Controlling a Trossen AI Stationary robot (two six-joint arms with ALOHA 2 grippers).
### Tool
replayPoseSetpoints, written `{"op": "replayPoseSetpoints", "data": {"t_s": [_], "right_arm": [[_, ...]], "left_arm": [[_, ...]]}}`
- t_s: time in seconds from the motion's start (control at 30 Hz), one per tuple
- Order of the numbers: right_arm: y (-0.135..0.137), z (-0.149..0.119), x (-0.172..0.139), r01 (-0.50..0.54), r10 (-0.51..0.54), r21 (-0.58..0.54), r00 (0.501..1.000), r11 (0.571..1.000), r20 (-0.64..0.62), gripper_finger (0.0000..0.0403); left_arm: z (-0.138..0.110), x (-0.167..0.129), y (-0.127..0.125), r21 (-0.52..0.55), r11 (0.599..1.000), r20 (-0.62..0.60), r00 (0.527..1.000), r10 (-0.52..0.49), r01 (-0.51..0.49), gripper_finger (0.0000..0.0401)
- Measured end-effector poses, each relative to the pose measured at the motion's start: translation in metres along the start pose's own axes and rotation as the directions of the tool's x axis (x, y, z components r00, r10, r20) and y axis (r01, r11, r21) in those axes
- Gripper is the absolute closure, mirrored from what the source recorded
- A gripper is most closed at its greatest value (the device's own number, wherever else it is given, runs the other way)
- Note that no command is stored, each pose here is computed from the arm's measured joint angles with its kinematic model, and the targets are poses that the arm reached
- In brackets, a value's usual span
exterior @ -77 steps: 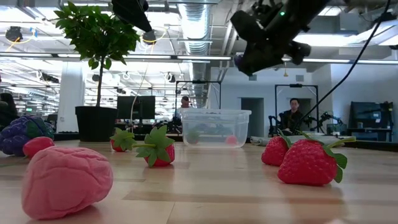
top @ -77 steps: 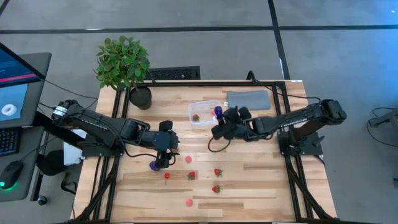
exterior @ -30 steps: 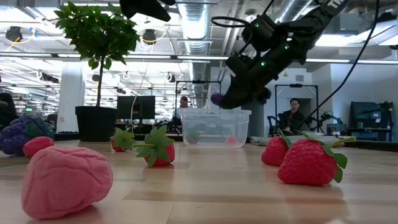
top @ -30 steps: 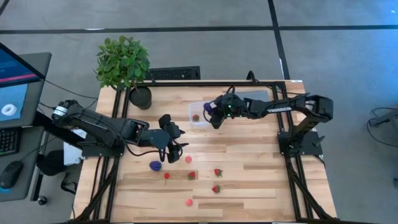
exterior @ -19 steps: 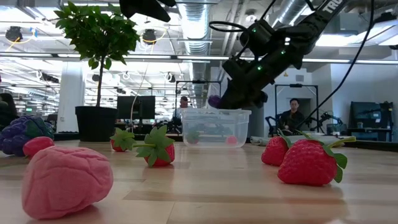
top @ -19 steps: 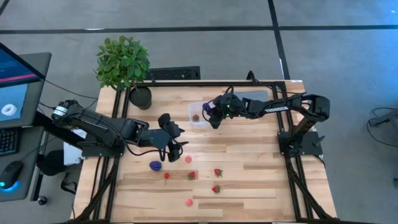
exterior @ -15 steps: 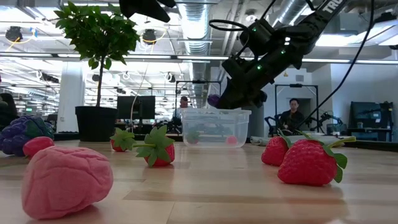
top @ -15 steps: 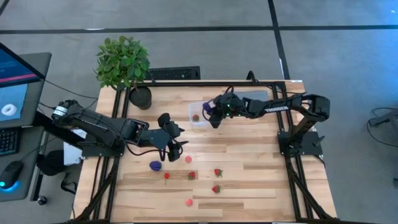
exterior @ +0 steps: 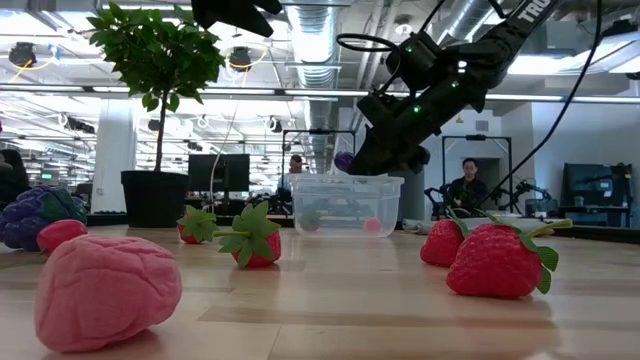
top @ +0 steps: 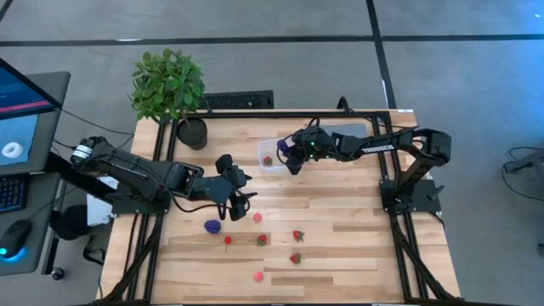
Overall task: Pick and placing Produce into tupperware
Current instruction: Put the eggplant into the container, then put the grape into the container
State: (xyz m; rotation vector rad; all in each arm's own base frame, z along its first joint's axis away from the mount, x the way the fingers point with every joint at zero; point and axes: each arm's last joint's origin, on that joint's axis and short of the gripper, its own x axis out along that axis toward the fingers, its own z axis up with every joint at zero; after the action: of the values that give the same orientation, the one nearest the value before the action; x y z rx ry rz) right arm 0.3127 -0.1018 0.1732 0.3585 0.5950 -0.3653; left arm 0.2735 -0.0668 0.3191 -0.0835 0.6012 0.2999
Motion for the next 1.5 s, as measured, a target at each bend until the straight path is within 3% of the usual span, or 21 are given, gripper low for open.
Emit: {"op": "replayPoseSetpoints", "data": {"t_s": [0.43, 0.97, 1.5], "right_arm": [[0.0000, 0.0001, -0.0001, 0.000, 0.000, 0.000, 1.000, 1.000, 0.000, 0.0263], [-0.0012, 0.0004, -0.0001, 0.031, -0.031, 0.001, 0.999, 1.000, 0.009, 0.0181], [0.0021, 0.0081, -0.0078, 0.017, -0.015, -0.024, 0.998, 1.000, 0.056, 0.0182]], "left_arm": [[-0.0001, 0.0000, 0.0000, -0.010, 1.000, 0.000, 1.000, 0.000, 0.000, 0.0172], [-0.0001, 0.0000, 0.0000, -0.008, 1.000, 0.000, 1.000, -0.001, 0.001, 0.0172], [-0.0001, 0.0000, 0.0000, 0.008, 1.000, -0.001, 1.000, -0.001, 0.001, 0.0172]]}}
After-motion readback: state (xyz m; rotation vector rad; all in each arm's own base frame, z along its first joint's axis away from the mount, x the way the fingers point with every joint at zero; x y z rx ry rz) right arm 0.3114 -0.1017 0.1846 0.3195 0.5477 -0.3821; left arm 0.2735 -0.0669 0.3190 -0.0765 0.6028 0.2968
